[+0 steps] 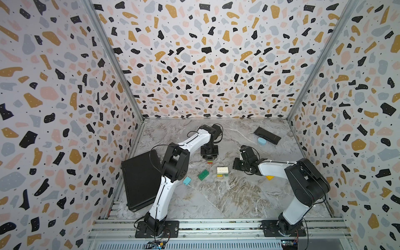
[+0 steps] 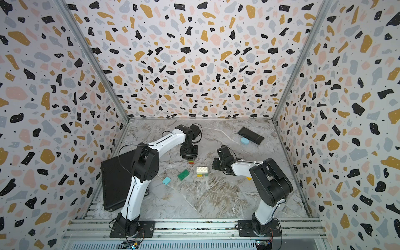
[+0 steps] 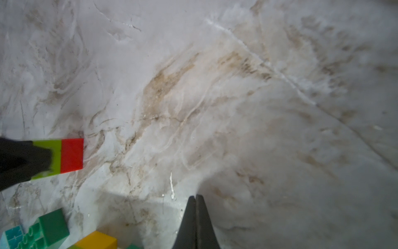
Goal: Assemble the letter h with lego
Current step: Pick up the lego brick from the center of the board.
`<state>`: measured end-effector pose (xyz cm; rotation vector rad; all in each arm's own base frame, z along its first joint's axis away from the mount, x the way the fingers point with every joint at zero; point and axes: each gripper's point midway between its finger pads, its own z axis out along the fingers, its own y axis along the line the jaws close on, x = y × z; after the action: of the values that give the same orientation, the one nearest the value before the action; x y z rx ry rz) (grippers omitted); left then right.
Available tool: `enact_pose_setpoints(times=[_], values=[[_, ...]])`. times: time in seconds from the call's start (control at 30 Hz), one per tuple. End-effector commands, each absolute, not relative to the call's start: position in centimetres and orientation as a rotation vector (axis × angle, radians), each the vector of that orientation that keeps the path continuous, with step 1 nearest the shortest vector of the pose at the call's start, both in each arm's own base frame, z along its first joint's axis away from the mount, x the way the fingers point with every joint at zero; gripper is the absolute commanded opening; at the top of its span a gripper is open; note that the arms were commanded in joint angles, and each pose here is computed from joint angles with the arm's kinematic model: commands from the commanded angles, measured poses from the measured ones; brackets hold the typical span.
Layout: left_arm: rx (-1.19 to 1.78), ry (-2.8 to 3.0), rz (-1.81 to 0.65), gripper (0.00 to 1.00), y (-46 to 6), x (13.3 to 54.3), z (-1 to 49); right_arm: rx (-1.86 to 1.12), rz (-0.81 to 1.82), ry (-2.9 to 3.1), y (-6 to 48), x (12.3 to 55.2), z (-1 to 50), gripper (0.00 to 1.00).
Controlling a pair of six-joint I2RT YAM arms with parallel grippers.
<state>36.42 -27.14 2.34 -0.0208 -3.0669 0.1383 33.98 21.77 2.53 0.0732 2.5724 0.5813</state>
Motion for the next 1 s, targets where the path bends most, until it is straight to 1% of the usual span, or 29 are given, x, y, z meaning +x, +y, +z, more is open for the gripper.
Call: enact_pose_setpoints(times=[0.0, 0.03, 0.1, 0.27, 0.4, 0.5, 0.57, 0.6, 0.7, 0.73, 0.8, 0.97], values=[[-0.029, -2.993, 0.097, 0.53, -26.9, 35.0, 0.2, 0.054, 0.577, 2.549, 22.2, 34.6, 3.8, 0.0], [-0.035, -2.997, 0.103, 0.55, -27.0, 35.1, 0.5, 0.056, 0.576, 2.551, 22.1, 34.6, 3.8, 0.0], [-0.044, -3.007, 0.104, 0.55, -27.0, 35.4, 0.9, 0.055, 0.575, 2.552, 22.1, 34.6, 3.7, 0.0], [-0.058, -3.019, 0.081, 0.43, -26.8, 35.7, 1.4, 0.054, 0.575, 2.551, 22.1, 34.6, 3.8, 0.0], [-0.086, -3.03, 0.055, 0.42, -26.5, 35.9, 2.0, 0.053, 0.573, 2.553, 22.1, 34.6, 3.7, 0.0], [-0.122, -3.043, 0.025, 0.5, -26.0, 36.0, 2.6, 0.054, 0.568, 2.555, 22.1, 34.6, 3.6, 0.0], [-0.148, -3.049, 0.03, 0.61, -26.0, 35.9, 3.1, 0.052, 0.568, 2.554, 22.1, 34.6, 3.7, 0.0], [-0.165, -3.051, 0.033, 0.65, -26.0, 35.9, 3.4, 0.052, 0.569, 2.553, 22.1, 34.6, 3.7, 0.0], [-0.214, -3.074, 0.026, 0.68, -25.8, 36.2, 4.3, 0.052, 0.568, 2.555, 22.1, 34.6, 3.7, 0.0], [-0.224, -3.08, 0.027, 0.67, -25.7, 36.3, 4.5, 0.051, 0.566, 2.557, 22.1, 34.6, 3.6, 0.0], [-0.242, -3.076, 0.021, 0.63, -25.7, 36.3, 4.7, 0.051, 0.566, 2.555, 22.1, 34.6, 3.7, 0.0], [-0.244, -3.076, 0.026, 0.43, -26.0, 36.6, 4.6, 0.048, 0.563, 2.556, 22.1, 34.6, 3.7, 0.0]])
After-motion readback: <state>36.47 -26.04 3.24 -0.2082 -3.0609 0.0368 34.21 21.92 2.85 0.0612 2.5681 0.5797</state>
